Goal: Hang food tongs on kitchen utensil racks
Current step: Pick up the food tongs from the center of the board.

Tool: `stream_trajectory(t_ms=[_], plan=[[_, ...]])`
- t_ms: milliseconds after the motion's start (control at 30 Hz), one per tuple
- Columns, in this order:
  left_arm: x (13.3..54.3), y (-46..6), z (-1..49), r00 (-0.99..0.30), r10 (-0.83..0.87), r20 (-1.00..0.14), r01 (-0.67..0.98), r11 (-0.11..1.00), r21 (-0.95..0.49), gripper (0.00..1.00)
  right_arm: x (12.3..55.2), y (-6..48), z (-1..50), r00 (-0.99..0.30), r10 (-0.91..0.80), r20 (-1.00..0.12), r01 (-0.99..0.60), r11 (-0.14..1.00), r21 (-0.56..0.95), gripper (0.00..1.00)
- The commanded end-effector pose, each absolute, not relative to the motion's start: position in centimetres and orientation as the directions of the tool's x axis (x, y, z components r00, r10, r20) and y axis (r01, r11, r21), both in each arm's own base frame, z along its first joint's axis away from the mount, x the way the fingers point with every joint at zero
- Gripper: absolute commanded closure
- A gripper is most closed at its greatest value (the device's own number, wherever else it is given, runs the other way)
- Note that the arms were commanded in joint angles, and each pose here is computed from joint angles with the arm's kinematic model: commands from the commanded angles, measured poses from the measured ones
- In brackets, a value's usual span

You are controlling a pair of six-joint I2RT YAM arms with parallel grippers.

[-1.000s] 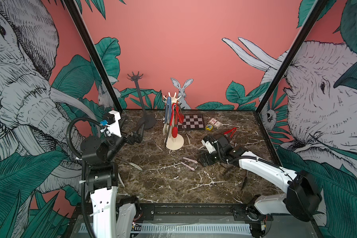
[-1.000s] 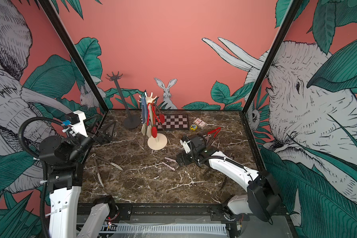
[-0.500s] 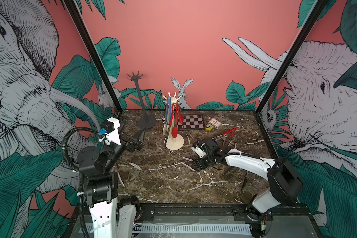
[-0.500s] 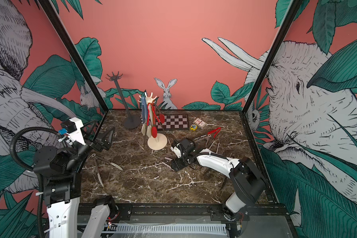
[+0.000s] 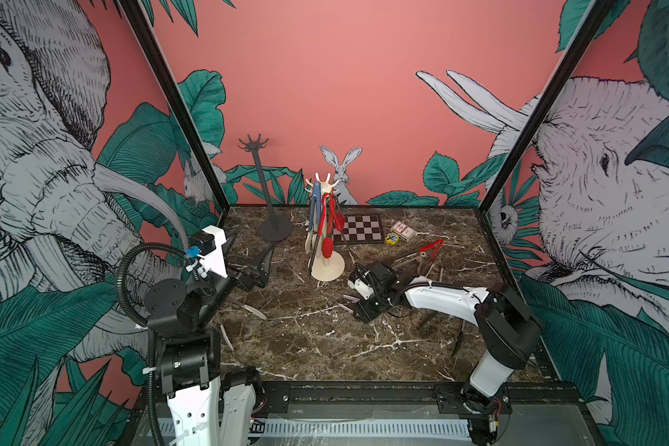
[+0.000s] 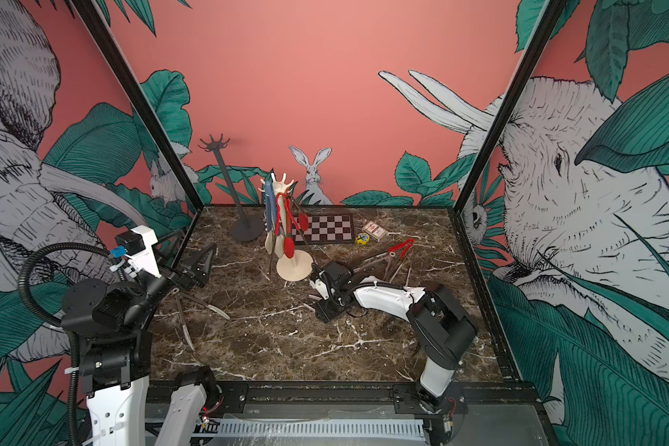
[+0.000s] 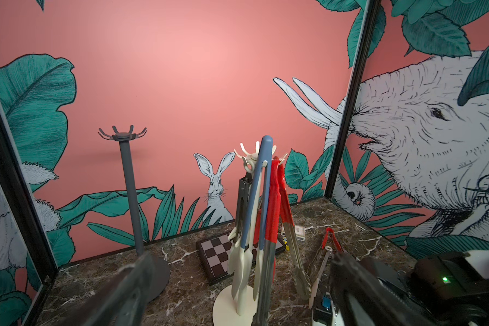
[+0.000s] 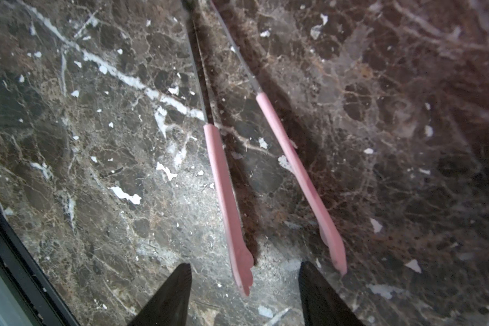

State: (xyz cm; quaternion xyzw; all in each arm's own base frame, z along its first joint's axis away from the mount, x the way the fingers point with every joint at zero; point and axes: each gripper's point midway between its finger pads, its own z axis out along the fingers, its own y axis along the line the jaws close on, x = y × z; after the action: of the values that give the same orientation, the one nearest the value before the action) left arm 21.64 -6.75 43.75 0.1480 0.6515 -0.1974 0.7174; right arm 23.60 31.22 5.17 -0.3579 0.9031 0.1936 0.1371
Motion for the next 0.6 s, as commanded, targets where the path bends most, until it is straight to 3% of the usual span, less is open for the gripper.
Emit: stream_trajectory(t_ms=[0,567], plan=[[21.4,-6.6,43.5,0.073,-0.078,-0.994,0.465,0.885,-0.035,0.01,23.9,31.7,5.1,-0.683,-0.615,-0.394,-0.72,0.658,0.222,0.43],[21.0,-6.5,43.0,0.062,-0.069,-0.996,0.451,0.892,-0.034,0.0,24.0,31.8,3.1,-0.635,-0.681,-0.365,-0.76,0.636,0.136,0.64]])
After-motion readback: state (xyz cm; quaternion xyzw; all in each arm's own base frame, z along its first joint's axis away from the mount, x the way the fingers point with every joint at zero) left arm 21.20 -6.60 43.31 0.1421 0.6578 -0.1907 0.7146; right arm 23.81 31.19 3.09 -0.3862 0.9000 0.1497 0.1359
